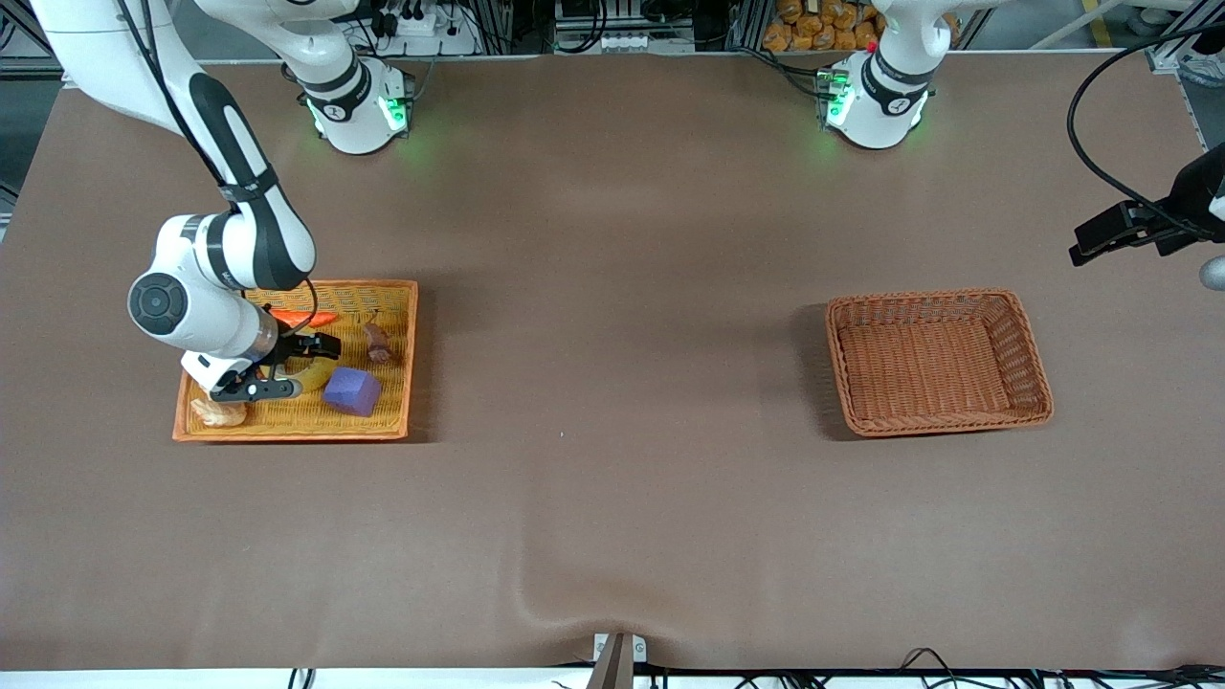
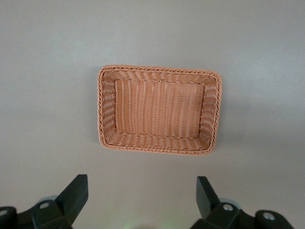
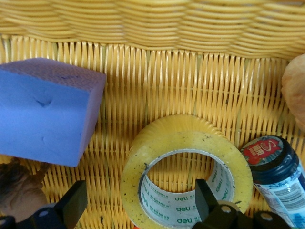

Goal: Transfer tape with both arms
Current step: 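Lower the right gripper and close it on the yellow tape roll, then lift the tape roll with the right gripper and carry it toward the table middle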

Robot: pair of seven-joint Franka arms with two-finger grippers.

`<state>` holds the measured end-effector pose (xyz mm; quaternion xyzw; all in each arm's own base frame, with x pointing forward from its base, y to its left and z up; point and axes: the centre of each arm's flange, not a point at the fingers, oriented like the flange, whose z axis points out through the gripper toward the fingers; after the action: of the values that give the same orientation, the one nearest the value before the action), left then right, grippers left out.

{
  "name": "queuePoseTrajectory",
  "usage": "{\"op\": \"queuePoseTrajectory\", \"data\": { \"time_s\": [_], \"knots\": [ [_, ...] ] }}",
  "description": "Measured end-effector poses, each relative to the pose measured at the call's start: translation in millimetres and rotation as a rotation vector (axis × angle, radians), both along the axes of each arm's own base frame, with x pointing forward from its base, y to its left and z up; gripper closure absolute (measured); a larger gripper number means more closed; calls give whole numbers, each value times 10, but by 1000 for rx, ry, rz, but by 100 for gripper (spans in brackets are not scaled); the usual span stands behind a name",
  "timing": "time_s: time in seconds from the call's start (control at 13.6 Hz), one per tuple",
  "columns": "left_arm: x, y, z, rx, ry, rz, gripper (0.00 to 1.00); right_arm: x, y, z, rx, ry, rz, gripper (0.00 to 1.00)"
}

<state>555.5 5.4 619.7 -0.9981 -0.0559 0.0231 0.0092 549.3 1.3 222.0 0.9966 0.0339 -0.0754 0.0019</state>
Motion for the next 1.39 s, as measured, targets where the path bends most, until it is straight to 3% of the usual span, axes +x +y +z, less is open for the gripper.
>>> {"op": "queuePoseTrajectory", "data": {
  "time_s": [0.44, 0.66, 0.73, 1.03, 1.39],
  "knots": [
    [0, 2, -1, 0, 0, 0, 0, -39, -2, -150, -1, 30, 0, 4],
    [0, 9, -1, 0, 0, 2, 0, -50, -3, -196, -2, 38, 0, 31],
    [0, 11, -1, 0, 0, 2, 0, -54, -3, -217, -2, 41, 0, 32],
    [0, 13, -1, 0, 0, 2, 0, -55, 14, -242, -2, 45, 2, 76],
    [1, 13, 10, 0, -2, 2, 0, -50, 53, -214, -2, 66, 9, 78]
  ]
}}
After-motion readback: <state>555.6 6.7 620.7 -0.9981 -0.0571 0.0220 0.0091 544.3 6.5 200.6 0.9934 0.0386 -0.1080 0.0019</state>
